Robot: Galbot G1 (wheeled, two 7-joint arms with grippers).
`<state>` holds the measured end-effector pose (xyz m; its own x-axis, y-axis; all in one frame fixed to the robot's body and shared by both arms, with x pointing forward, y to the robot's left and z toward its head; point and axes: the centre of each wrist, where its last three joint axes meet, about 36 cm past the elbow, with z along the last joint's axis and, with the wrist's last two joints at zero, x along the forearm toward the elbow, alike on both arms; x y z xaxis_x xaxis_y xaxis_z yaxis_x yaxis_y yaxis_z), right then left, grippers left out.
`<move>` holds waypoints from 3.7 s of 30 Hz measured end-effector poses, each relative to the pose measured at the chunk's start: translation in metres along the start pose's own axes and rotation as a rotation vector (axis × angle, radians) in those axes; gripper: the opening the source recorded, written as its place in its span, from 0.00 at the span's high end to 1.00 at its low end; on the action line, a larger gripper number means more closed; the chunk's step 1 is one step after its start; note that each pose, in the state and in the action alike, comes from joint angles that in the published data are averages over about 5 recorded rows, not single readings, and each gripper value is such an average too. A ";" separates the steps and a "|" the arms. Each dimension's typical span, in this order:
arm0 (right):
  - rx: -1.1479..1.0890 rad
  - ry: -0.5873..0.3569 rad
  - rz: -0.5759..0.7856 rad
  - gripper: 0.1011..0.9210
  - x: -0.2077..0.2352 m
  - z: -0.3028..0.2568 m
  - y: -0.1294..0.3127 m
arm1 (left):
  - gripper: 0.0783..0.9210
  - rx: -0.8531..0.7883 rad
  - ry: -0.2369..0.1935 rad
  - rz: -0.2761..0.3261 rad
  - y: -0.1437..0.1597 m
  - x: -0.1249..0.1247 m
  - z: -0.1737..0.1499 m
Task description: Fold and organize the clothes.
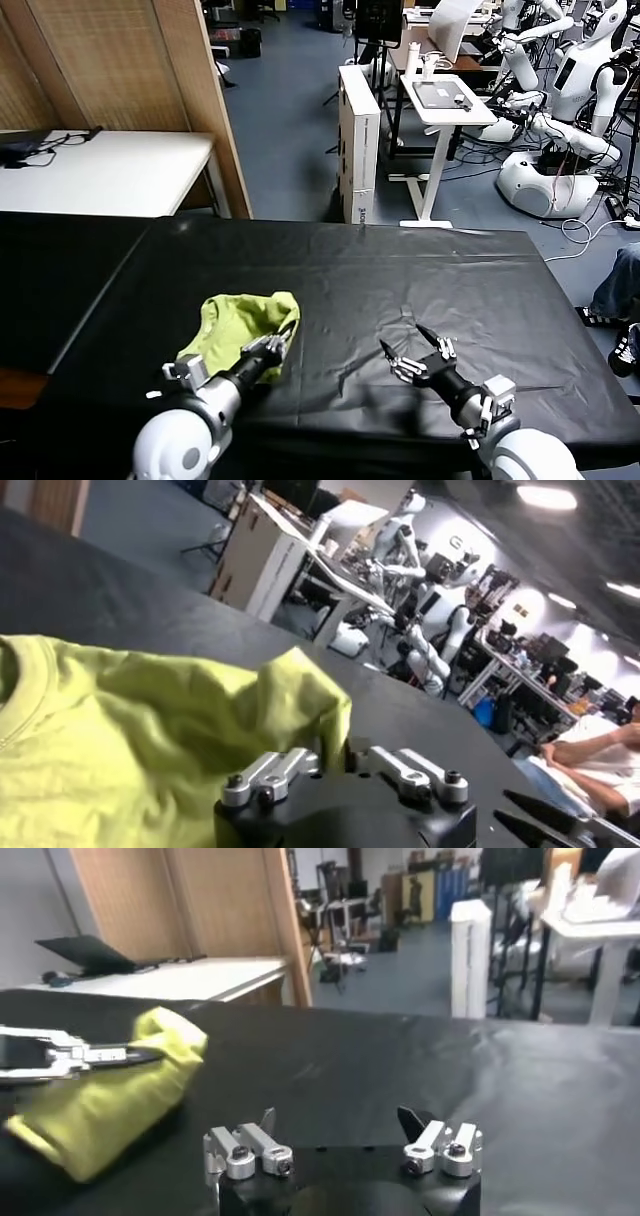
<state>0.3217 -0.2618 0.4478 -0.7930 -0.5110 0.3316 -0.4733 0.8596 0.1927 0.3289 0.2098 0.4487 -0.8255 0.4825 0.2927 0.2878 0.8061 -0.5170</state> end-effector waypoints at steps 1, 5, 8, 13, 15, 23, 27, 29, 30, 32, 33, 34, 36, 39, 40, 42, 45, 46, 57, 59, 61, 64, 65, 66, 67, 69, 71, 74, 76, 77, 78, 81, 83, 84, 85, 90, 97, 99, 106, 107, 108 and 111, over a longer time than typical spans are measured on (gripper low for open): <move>-0.005 0.005 -0.007 0.02 -0.002 -0.001 0.001 | 0.36 0.002 -0.006 0.007 0.000 0.002 -0.002; -0.008 0.024 -0.010 0.02 -0.013 -0.001 0.004 | 0.11 -0.006 -0.047 0.008 0.001 0.006 -0.011; 0.002 0.034 -0.010 0.02 -0.025 0.001 0.008 | 0.03 -0.029 -0.082 -0.018 0.006 0.010 -0.019; -0.004 0.043 -0.055 0.02 -0.057 0.005 0.017 | 0.02 -0.071 -0.115 -0.070 0.016 0.021 -0.027; -0.022 0.048 -0.077 0.02 -0.072 0.006 0.021 | 0.02 -0.079 -0.121 -0.092 0.020 0.025 -0.027; -0.116 0.085 -0.117 0.02 -0.135 0.006 0.028 | 0.02 -0.066 -0.132 -0.162 0.032 0.040 -0.025; -0.145 0.097 -0.123 0.08 -0.154 0.011 0.028 | 0.02 -0.056 -0.140 -0.191 0.037 0.047 -0.025; -0.156 0.100 -0.129 0.18 -0.159 0.014 0.027 | 0.02 -0.052 -0.143 -0.206 0.039 0.051 -0.024; -0.160 0.101 -0.131 0.27 -0.161 0.015 0.027 | 0.02 -0.050 -0.145 -0.213 0.040 0.052 -0.024; -0.165 0.100 -0.134 0.41 -0.162 0.016 0.027 | 0.02 -0.048 -0.147 -0.227 0.043 0.056 -0.023; -0.167 0.099 -0.133 0.50 -0.163 0.015 0.027 | 0.02 -0.048 -0.148 -0.235 0.044 0.058 -0.023; -0.168 0.097 -0.130 0.57 -0.163 0.015 0.026 | 0.02 -0.047 -0.148 -0.242 0.045 0.060 -0.023; -0.169 0.092 -0.118 0.73 -0.162 0.013 0.024 | 0.02 -0.046 -0.149 -0.256 0.048 0.064 -0.022; -0.164 0.089 -0.083 0.90 -0.161 0.006 0.015 | 0.02 -0.044 -0.153 -0.270 0.051 0.067 -0.022; -0.160 0.090 -0.069 0.92 -0.160 0.003 0.011 | 0.02 -0.042 -0.154 -0.274 0.051 0.067 -0.022; -0.150 0.096 -0.037 0.93 -0.158 -0.005 0.001 | 0.02 -0.037 -0.156 -0.279 0.052 0.067 -0.020; -0.131 0.111 0.010 0.94 -0.151 -0.015 -0.016 | 0.02 -0.030 -0.158 -0.283 0.052 0.067 -0.018; -0.123 0.117 0.025 0.94 -0.149 -0.018 -0.022 | 0.02 -0.029 -0.158 -0.284 0.052 0.067 -0.018; -0.048 0.126 0.080 0.56 -0.118 -0.037 -0.058 | 0.02 -0.064 -0.177 -0.295 0.051 0.062 -0.013; -0.034 0.111 0.081 0.39 -0.113 -0.039 -0.059 | 0.02 -0.094 -0.187 -0.303 0.050 0.062 -0.013; -0.006 0.086 0.086 0.26 -0.106 -0.041 -0.060 | 0.02 -0.127 -0.199 -0.321 0.049 0.062 -0.013; 0.072 0.026 0.102 0.09 -0.091 -0.041 -0.061 | 0.02 -0.172 -0.227 -0.346 0.048 0.066 -0.013; 0.103 -0.001 0.109 0.05 -0.085 -0.041 -0.061 | 0.02 -0.185 -0.239 -0.349 0.048 0.068 -0.013; 0.131 -0.028 0.116 0.03 -0.079 -0.040 -0.061 | 0.02 -0.199 -0.252 -0.350 0.049 0.070 -0.014; 0.156 -0.056 0.123 0.03 -0.073 -0.039 -0.061 | 0.02 -0.210 -0.262 -0.349 0.049 0.072 -0.014; 0.200 -0.112 0.137 0.02 -0.061 -0.037 -0.061 | 0.02 -0.229 -0.280 -0.352 0.051 0.078 -0.015; 0.234 -0.164 0.151 0.02 -0.049 -0.034 -0.060 | 0.02 -0.254 -0.288 -0.364 0.053 0.085 -0.016; 0.257 -0.237 0.187 0.02 -0.032 -0.031 -0.058 | 0.02 -0.300 -0.279 -0.397 0.054 0.097 -0.016; 0.264 -0.280 0.219 0.02 -0.020 -0.028 -0.054 | 0.02 -0.322 -0.268 -0.422 0.053 0.107 -0.014; 0.269 -0.297 0.232 0.02 -0.014 -0.026 -0.052 | 0.02 -0.332 -0.264 -0.432 0.052 0.112 -0.013; 0.276 -0.313 0.242 0.02 -0.007 -0.022 -0.049 | 0.02 -0.342 -0.261 -0.439 0.050 0.117 -0.011; 0.301 -0.343 0.255 0.02 0.014 -0.007 -0.037 | 0.02 -0.369 -0.246 -0.447 0.045 0.134 -0.005; 0.311 -0.349 0.263 0.02 0.028 0.005 -0.030 | 0.02 -0.382 -0.233 -0.455 0.040 0.145 -0.001; 0.312 -0.349 0.270 0.02 0.036 0.011 -0.026 | 0.02 -0.386 -0.226 -0.461 0.038 0.149 0.002; 0.313 -0.348 0.278 0.02 0.043 0.017 -0.022 | 0.02 -0.388 -0.218 -0.467 0.036 0.153 0.004; 0.304 -0.323 0.324 0.02 0.079 0.043 -0.002 | 0.02 -0.390 -0.183 -0.485 0.028 0.169 0.016; 0.251 -0.244 0.377 0.02 0.114 0.068 0.014 | 0.02 -0.392 -0.130 -0.503 0.021 0.179 0.030; 0.240 -0.231 0.383 0.02 0.118 0.072 0.015 | 0.02 -0.390 -0.119 -0.508 0.021 0.180 0.035; 0.215 -0.202 0.390 0.02 0.124 0.078 0.021 | 0.02 -0.378 -0.106 -0.513 0.020 0.183 0.040; 0.213 -0.199 0.390 0.02 0.124 0.078 0.022 | 0.02 -0.378 -0.106 -0.512 0.020 0.183 0.040; 0.211 -0.196 0.389 0.02 0.125 0.078 0.022 | 0.02 -0.379 -0.105 -0.511 0.020 0.184 0.040; 0.208 -0.191 0.390 0.02 0.126 0.079 0.024 | 0.02 -0.380 -0.105 -0.509 0.020 0.184 0.039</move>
